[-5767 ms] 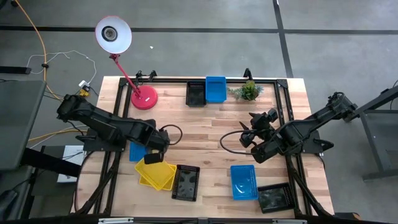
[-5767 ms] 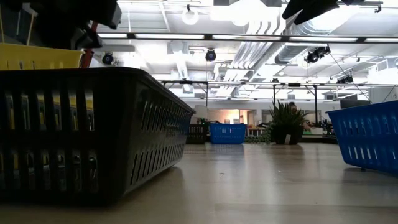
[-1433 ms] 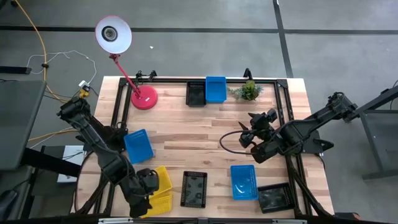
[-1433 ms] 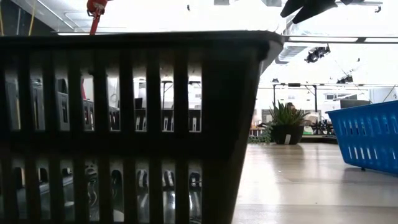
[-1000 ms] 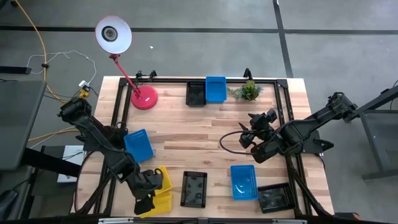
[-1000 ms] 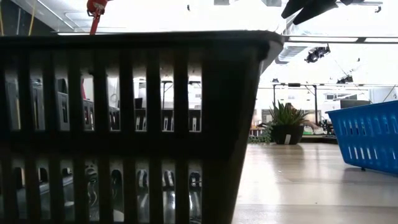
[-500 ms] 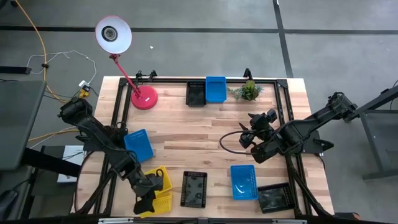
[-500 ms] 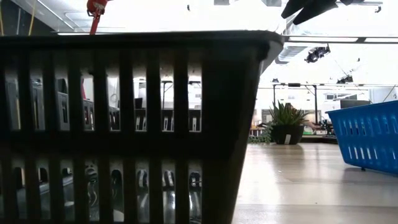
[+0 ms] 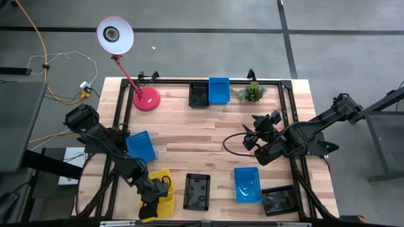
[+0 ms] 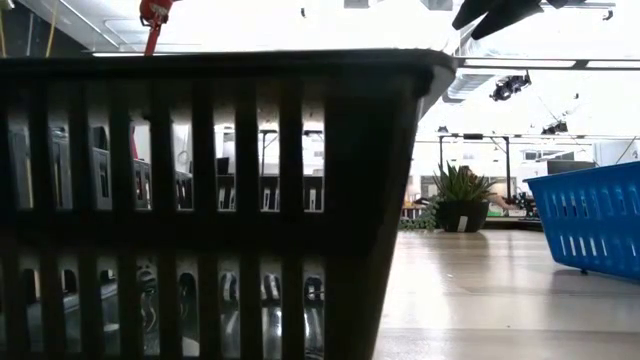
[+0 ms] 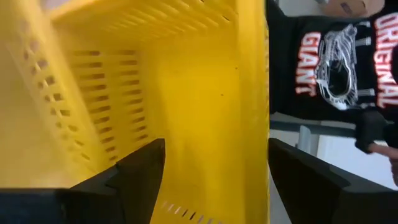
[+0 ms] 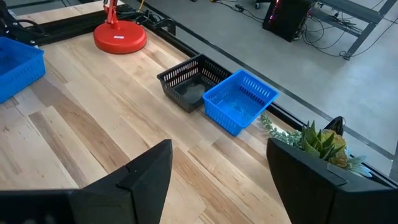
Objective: Stack baskets by color
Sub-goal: Adjust the stacked yellow bins
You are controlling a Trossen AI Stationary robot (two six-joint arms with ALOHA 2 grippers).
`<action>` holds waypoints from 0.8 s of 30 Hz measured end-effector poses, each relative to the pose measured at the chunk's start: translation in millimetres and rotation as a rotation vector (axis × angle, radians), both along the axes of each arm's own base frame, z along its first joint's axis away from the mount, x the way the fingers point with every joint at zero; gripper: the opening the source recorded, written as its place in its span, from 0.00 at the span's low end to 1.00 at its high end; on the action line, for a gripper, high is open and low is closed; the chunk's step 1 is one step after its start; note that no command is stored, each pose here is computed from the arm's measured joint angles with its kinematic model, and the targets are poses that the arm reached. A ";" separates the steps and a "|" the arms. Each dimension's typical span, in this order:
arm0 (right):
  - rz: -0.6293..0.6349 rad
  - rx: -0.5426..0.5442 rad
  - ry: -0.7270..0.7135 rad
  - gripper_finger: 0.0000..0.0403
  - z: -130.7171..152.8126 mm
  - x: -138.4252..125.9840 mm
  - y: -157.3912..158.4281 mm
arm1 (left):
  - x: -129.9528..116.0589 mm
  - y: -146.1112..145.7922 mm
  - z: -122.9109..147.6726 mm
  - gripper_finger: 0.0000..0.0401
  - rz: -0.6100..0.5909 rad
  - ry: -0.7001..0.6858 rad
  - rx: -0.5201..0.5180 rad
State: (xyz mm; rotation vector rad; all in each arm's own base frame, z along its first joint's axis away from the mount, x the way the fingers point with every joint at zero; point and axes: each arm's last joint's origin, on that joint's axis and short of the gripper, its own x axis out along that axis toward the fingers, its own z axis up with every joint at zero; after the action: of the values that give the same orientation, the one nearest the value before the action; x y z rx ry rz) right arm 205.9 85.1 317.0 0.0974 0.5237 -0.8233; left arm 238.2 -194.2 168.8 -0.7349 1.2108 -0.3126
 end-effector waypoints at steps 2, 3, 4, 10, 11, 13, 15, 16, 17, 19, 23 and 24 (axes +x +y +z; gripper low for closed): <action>0.000 0.000 0.000 0.62 0.0 0.0 0.0 | 0.1 -0.4 -1.9 0.62 -0.013 0.009 -0.001; 0.000 0.000 0.000 0.62 0.0 0.0 0.0 | 0.7 0.1 -3.1 0.59 -0.013 0.011 0.004; 0.000 0.001 0.000 0.62 0.1 0.0 0.0 | 0.6 1.2 -4.7 0.56 -0.016 0.017 0.014; -0.001 -0.003 -0.002 0.62 0.1 0.0 0.0 | -0.4 7.7 -4.9 0.18 -0.036 0.030 0.050; -0.002 -0.004 -0.002 0.62 0.1 0.0 -0.1 | -0.7 8.4 -4.5 0.11 -0.044 0.027 0.055; -0.002 -0.004 -0.002 0.62 0.1 0.0 -0.1 | -1.0 10.0 -0.7 0.04 -0.055 0.007 0.064; -0.002 -0.004 -0.003 0.62 0.2 0.0 -0.2 | -1.1 10.3 1.1 0.05 -0.058 -0.018 0.084; -0.002 -0.004 -0.003 0.62 0.2 0.0 -0.1 | -1.9 10.8 0.3 0.05 -0.057 -0.023 0.108; -0.002 -0.004 -0.003 0.62 0.2 0.0 -0.2 | -3.0 11.3 -0.3 0.05 -0.060 -0.026 0.134; -0.002 -0.004 -0.004 0.62 0.2 0.0 -0.1 | -4.6 11.4 -0.6 0.02 -0.072 -0.033 0.182; -0.002 -0.004 -0.005 0.62 0.3 0.0 -0.1 | -8.6 7.6 0.8 0.01 -0.076 -0.049 0.263; -0.002 -0.004 -0.004 0.62 0.2 0.1 0.0 | -9.8 5.9 2.2 0.01 -0.076 -0.055 0.291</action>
State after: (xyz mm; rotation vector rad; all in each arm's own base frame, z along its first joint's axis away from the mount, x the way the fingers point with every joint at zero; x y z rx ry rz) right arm 206.0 85.1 317.2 0.0960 0.5179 -0.8261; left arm 228.3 -188.3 170.9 -0.4273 1.2020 -0.2116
